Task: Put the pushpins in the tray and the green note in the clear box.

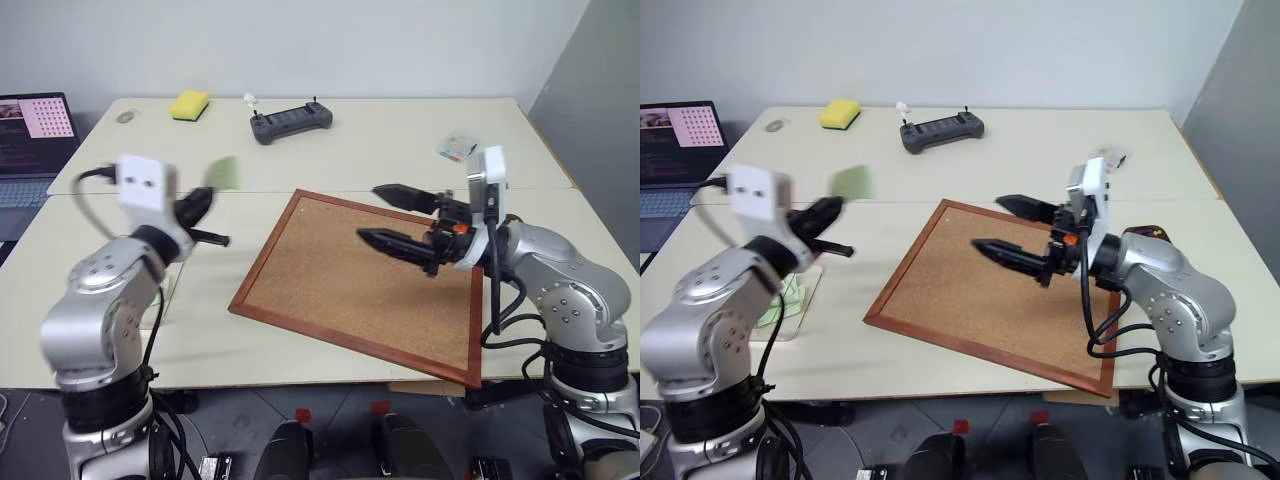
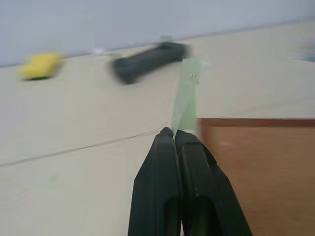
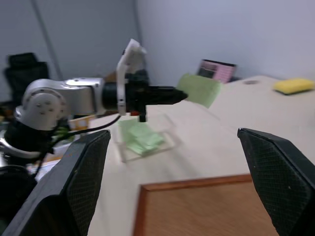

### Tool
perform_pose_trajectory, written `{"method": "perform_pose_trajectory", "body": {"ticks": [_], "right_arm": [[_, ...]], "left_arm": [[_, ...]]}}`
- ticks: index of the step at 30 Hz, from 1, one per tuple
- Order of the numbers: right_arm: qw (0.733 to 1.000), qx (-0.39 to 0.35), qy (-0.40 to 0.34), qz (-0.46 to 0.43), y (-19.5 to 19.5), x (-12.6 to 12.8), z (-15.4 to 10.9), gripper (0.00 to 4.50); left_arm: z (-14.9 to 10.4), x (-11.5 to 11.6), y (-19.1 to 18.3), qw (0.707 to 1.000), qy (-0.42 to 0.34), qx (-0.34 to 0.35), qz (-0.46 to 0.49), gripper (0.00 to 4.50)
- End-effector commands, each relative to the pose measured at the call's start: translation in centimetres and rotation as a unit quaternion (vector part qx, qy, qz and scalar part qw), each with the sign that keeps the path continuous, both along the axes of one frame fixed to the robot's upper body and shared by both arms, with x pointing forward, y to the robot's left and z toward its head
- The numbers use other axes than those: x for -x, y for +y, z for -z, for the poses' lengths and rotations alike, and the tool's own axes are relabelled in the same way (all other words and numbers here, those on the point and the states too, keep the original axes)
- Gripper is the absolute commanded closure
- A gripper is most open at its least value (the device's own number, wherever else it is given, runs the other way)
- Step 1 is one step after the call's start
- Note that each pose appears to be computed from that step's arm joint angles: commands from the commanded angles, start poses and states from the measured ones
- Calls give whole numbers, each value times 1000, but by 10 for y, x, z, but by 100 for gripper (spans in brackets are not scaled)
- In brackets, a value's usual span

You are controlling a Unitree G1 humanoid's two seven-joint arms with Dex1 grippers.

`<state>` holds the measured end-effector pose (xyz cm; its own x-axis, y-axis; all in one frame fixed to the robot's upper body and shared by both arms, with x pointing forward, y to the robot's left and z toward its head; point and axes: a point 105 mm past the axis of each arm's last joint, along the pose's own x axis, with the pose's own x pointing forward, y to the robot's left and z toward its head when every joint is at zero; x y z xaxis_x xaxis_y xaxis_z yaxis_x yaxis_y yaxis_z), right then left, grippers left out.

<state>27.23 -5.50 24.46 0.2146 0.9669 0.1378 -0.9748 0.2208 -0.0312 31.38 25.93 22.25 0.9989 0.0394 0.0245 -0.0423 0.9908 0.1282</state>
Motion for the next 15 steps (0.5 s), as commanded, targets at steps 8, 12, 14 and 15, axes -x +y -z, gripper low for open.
{"method": "perform_pose_trajectory", "body": {"ticks": [8,12,14,15], "right_arm": [[998,-3,-7,-58,11,5,0,10],[998,-6,-7,-58,14,7,1,10],[999,-5,-10,-52,15,8,2,0],[999,-5,-11,-48,14,9,2,0]], "left_arm": [[38,60,74,969,4,70,-236,450],[49,55,68,972,17,94,-216,450],[54,55,70,970,25,102,-217,410],[55,55,72,970,27,103,-220,401]]}}
